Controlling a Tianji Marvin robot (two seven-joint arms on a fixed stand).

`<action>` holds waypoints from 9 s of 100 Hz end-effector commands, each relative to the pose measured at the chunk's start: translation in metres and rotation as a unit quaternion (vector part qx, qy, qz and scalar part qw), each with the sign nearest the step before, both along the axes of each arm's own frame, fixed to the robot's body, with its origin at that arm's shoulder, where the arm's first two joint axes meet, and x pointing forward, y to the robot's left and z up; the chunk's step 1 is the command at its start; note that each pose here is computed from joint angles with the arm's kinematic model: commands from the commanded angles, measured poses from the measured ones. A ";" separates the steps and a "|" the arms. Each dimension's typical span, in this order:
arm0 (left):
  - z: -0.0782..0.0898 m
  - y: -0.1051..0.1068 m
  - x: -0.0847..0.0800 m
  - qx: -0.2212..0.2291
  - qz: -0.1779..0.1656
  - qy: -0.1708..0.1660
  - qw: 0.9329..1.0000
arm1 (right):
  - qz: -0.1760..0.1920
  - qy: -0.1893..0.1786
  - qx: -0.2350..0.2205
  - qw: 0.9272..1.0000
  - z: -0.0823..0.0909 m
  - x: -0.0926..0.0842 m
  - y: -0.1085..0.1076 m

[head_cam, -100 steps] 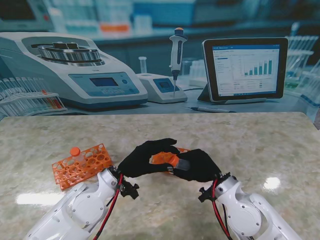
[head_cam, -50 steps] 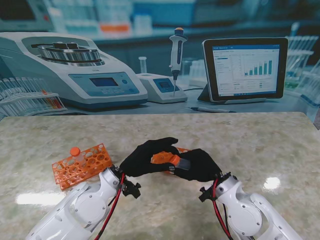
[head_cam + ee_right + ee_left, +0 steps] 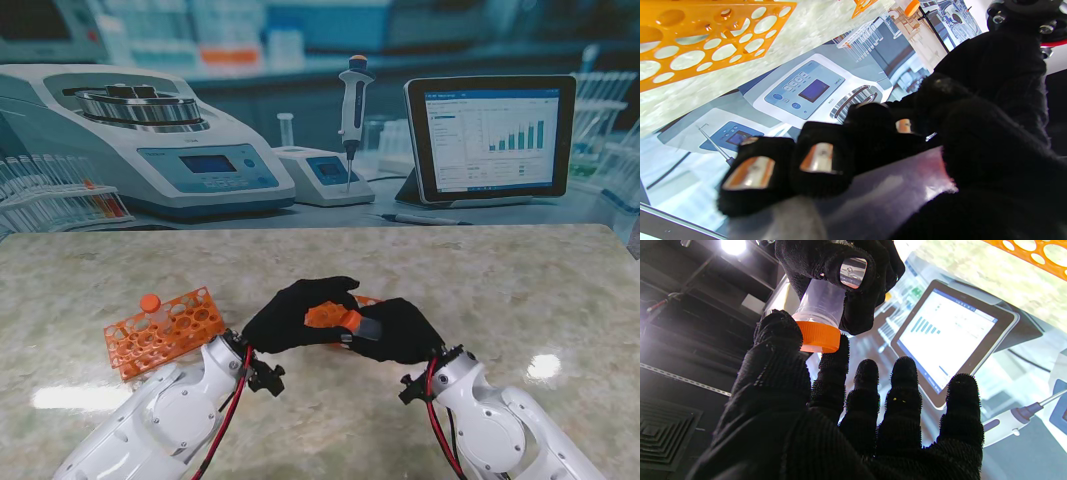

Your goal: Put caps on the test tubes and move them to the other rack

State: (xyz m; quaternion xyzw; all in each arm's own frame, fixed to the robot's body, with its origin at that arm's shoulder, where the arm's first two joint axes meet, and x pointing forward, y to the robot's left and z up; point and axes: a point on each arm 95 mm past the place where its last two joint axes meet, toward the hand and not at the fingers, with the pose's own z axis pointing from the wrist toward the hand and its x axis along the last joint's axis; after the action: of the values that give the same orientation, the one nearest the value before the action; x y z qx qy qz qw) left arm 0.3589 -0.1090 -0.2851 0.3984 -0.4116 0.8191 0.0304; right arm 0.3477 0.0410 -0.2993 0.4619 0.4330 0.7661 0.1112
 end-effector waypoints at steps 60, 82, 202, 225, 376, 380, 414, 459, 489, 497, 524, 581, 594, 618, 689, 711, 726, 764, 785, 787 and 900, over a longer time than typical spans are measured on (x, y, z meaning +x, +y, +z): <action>0.000 -0.002 -0.011 -0.007 0.003 -0.021 1.000 | -0.003 0.001 0.003 1.000 0.002 -0.001 0.004; -0.003 0.000 -0.013 -0.001 0.003 -0.023 1.000 | -0.006 -0.001 0.005 1.000 0.002 0.001 0.004; -0.003 0.002 -0.013 -0.026 0.036 -0.043 0.998 | -0.017 -0.006 0.013 1.000 0.005 0.002 0.001; -0.003 0.002 -0.012 -0.024 0.033 -0.039 0.998 | -0.018 -0.005 0.014 1.000 0.005 0.002 0.000; -0.007 -0.002 -0.013 -0.014 0.024 -0.030 0.999 | -0.014 -0.003 0.012 1.000 0.004 0.003 0.003; -0.007 -0.002 -0.013 -0.013 0.024 -0.029 0.999 | -0.014 -0.004 0.012 1.000 0.004 0.003 0.003; -0.009 -0.002 -0.012 -0.007 0.020 -0.026 0.999 | -0.014 -0.006 0.014 1.000 0.006 0.003 0.002; -0.008 -0.005 -0.010 -0.006 0.020 -0.028 0.999 | -0.010 -0.009 0.017 1.000 0.008 0.002 0.004; -0.007 -0.004 -0.010 -0.009 0.031 -0.028 0.999 | -0.009 -0.011 0.015 1.000 0.009 0.000 0.003; -0.006 -0.006 -0.010 -0.011 0.028 -0.027 0.999 | -0.008 -0.012 0.015 1.000 0.010 0.000 0.003; -0.001 -0.013 -0.012 -0.015 0.016 -0.034 0.999 | -0.006 -0.010 0.012 1.000 0.010 0.000 0.004; -0.005 -0.010 -0.012 0.002 0.023 -0.046 0.999 | -0.003 -0.013 0.013 1.000 0.011 0.000 0.006; -0.007 -0.009 -0.012 0.005 0.024 -0.044 0.999 | -0.004 -0.013 0.014 1.000 0.012 -0.001 0.006; -0.010 -0.010 -0.012 0.012 0.019 -0.044 0.999 | -0.004 -0.014 0.014 1.000 0.012 -0.001 0.006; -0.010 -0.008 -0.014 0.019 0.008 -0.050 0.999 | -0.003 -0.014 0.012 1.000 0.012 -0.002 0.006; -0.011 -0.006 -0.015 0.026 0.000 -0.042 0.999 | -0.004 -0.014 0.011 1.000 0.012 -0.002 0.005; -0.011 -0.005 -0.016 0.030 -0.003 -0.037 0.999 | -0.003 -0.014 0.010 1.000 0.012 -0.002 0.005; -0.010 0.002 -0.016 0.035 -0.012 -0.030 0.999 | -0.005 -0.014 0.010 1.000 0.013 -0.002 0.004; -0.008 0.006 -0.017 0.038 -0.022 -0.029 0.999 | -0.006 -0.014 0.011 1.000 0.014 -0.001 0.003; -0.008 0.006 -0.017 0.038 -0.023 -0.029 0.999 | -0.006 -0.014 0.011 1.000 0.014 -0.001 0.003; 0.017 -0.004 -0.016 0.001 -0.023 -0.040 0.999 | -0.006 -0.019 0.011 1.000 0.016 -0.002 0.001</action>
State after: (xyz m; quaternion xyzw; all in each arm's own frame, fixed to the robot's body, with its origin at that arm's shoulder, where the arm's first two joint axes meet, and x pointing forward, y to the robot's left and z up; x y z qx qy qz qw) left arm 0.3436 -0.1120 -0.2717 0.3562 -0.4275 0.8302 0.0320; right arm 0.3487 0.0392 -0.2841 0.4509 0.4226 0.7767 0.1220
